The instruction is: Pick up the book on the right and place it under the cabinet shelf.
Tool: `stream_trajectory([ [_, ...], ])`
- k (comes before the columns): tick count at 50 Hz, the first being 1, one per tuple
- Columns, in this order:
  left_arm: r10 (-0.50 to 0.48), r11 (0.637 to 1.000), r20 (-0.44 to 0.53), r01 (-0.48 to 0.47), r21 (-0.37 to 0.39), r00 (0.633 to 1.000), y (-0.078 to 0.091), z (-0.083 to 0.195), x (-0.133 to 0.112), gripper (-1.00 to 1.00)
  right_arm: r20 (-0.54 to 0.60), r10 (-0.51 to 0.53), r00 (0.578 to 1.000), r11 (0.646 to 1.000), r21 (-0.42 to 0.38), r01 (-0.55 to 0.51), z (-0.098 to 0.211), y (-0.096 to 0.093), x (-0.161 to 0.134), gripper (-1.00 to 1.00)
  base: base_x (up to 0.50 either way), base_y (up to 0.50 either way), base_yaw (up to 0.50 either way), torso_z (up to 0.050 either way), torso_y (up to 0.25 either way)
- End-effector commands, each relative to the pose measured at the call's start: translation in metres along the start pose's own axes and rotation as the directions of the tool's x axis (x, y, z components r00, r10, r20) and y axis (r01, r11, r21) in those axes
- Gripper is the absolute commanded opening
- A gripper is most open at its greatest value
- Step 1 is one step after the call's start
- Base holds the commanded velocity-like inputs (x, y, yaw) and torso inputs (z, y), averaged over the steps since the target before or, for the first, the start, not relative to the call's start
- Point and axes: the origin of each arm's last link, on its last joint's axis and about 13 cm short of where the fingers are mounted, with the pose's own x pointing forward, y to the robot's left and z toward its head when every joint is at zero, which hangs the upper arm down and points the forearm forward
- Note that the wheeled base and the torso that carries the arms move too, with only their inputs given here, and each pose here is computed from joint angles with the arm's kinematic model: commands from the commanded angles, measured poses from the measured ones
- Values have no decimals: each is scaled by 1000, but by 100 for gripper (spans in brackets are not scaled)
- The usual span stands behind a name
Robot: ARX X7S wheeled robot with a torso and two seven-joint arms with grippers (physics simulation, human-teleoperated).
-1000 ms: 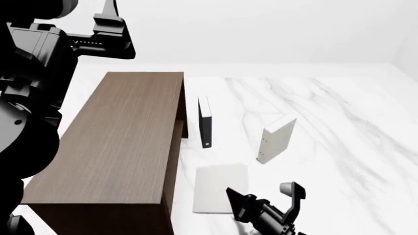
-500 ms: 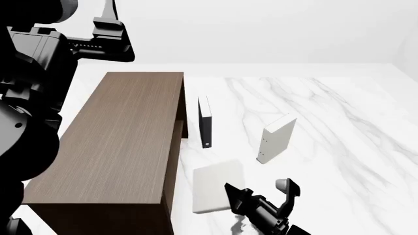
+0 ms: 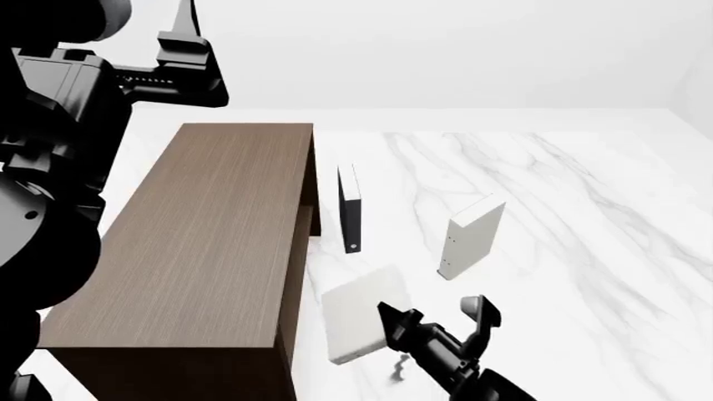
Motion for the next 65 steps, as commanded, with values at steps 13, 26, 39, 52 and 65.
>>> stream_trajectory([
  [13, -1, 1000, 7, 1, -1, 1000, 0, 4, -1, 100, -148, -149, 978, 987, -77, 139, -25, -20, -7, 100, 4, 0, 5, 0, 0],
  [26, -7, 1000, 7, 7, -2, 1000, -1, 3, 0, 100, -159, -189, 969, 978, -119, 171, -24, -20, -13, 100, 0, 0, 0, -3, 0],
  [39, -12, 1000, 6, 12, -10, 1000, 0, 1, -1, 100, -123, -288, 950, 930, -272, 247, -16, -19, -27, 100, 0, 0, 0, -1, 0],
  [52, -11, 1000, 4, 11, -15, 1000, 1, 0, -4, 100, -111, -393, 913, 845, -436, 311, -15, -21, -43, 100, 0, 0, 0, -1, 0],
  [65, -12, 1000, 1, 12, -16, 1000, 1, -2, -4, 100, -70, -438, 896, 790, -507, 346, -2, -19, -54, 100, 0, 0, -1, -1, 0],
])
